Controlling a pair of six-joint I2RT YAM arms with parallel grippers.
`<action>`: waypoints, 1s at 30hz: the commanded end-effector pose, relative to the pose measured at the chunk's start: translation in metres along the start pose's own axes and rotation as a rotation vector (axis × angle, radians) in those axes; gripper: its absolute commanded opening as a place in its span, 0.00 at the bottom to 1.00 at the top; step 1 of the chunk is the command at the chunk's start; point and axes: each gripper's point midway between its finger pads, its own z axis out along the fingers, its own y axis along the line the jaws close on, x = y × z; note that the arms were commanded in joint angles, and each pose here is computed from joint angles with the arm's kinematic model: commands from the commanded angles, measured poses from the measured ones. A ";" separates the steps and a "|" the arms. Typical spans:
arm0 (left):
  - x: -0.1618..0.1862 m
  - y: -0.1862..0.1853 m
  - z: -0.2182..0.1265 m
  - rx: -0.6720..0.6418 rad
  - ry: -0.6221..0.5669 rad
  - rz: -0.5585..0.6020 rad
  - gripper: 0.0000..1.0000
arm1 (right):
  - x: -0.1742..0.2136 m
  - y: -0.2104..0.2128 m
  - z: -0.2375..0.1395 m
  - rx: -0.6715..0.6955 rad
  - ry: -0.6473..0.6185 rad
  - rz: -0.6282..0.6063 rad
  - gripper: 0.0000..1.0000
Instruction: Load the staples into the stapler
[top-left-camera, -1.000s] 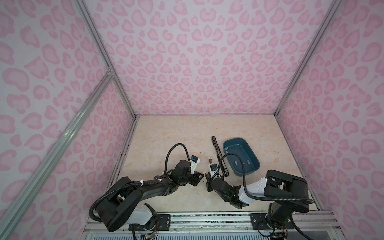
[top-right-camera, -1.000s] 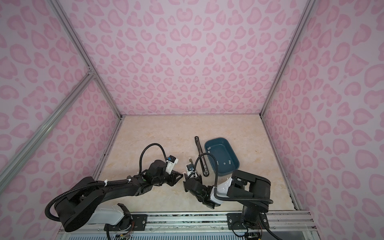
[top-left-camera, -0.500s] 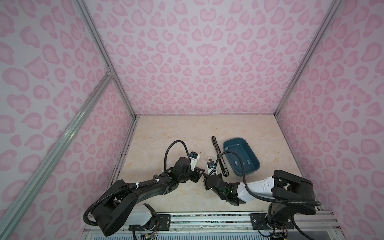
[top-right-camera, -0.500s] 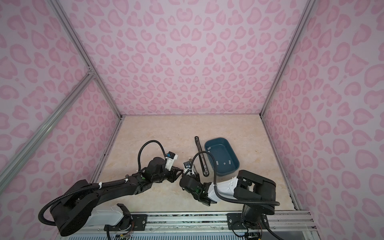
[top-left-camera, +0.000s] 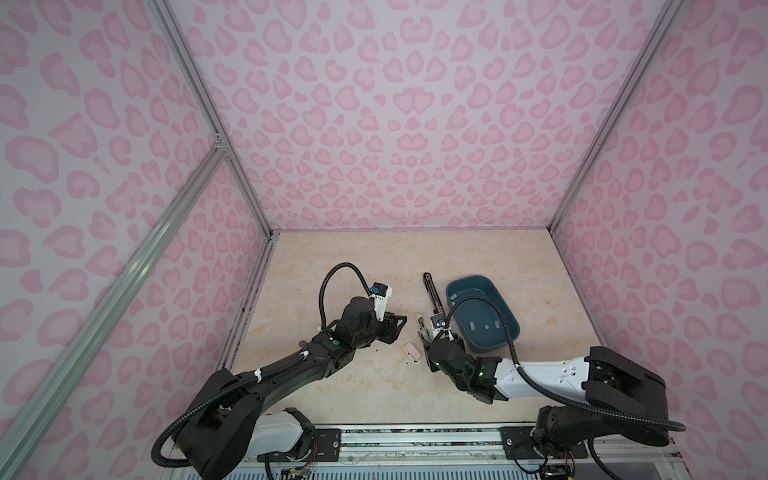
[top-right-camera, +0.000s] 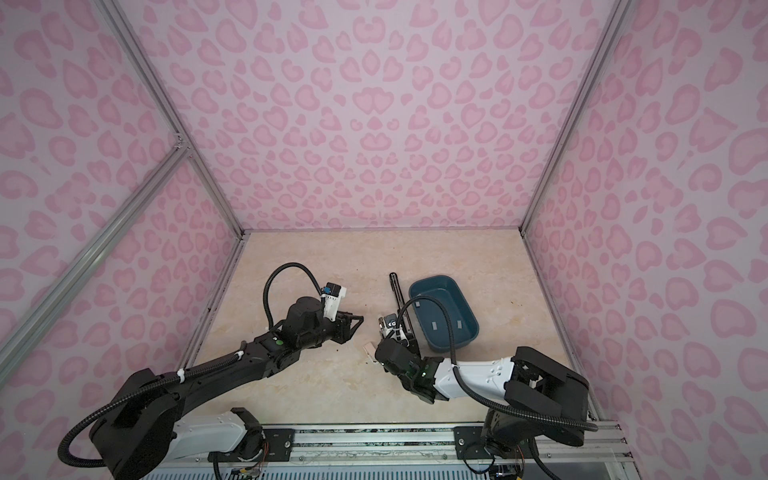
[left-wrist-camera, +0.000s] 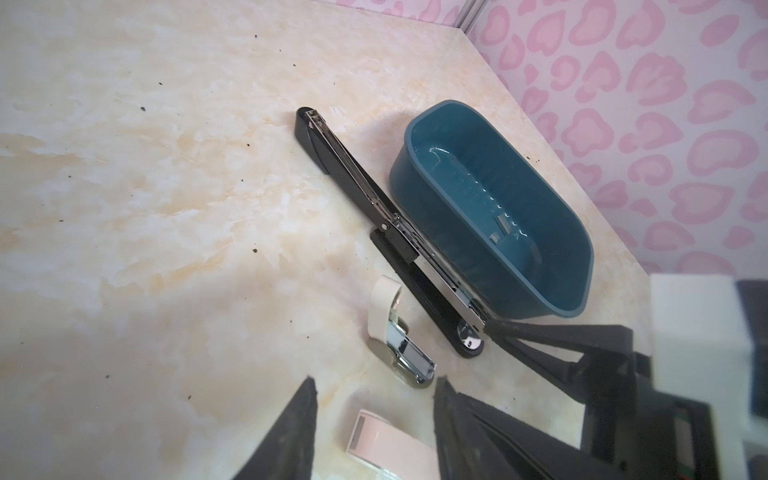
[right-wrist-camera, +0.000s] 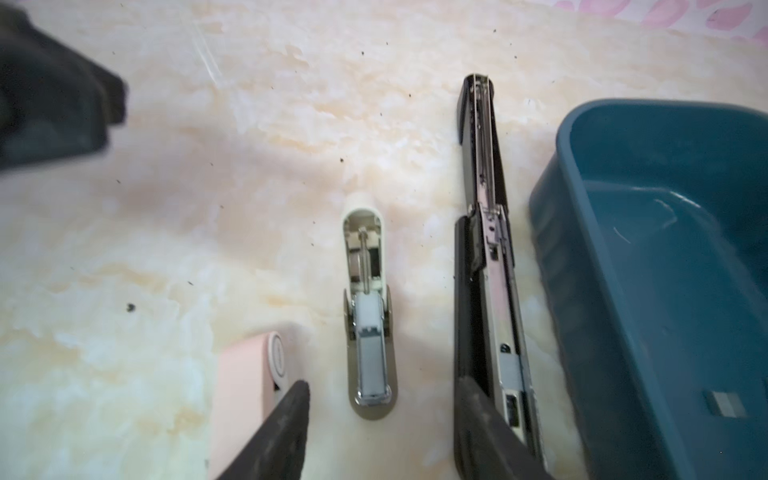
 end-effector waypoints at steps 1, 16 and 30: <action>-0.006 -0.008 0.005 0.049 0.008 -0.024 0.49 | 0.008 0.006 0.005 -0.039 -0.001 -0.016 0.61; -0.003 -0.017 0.020 0.113 0.054 -0.011 0.58 | 0.041 0.002 0.035 0.007 0.066 -0.038 0.45; 0.007 -0.021 0.060 0.184 0.150 -0.010 0.59 | 0.044 0.006 0.037 -0.009 0.066 -0.049 0.30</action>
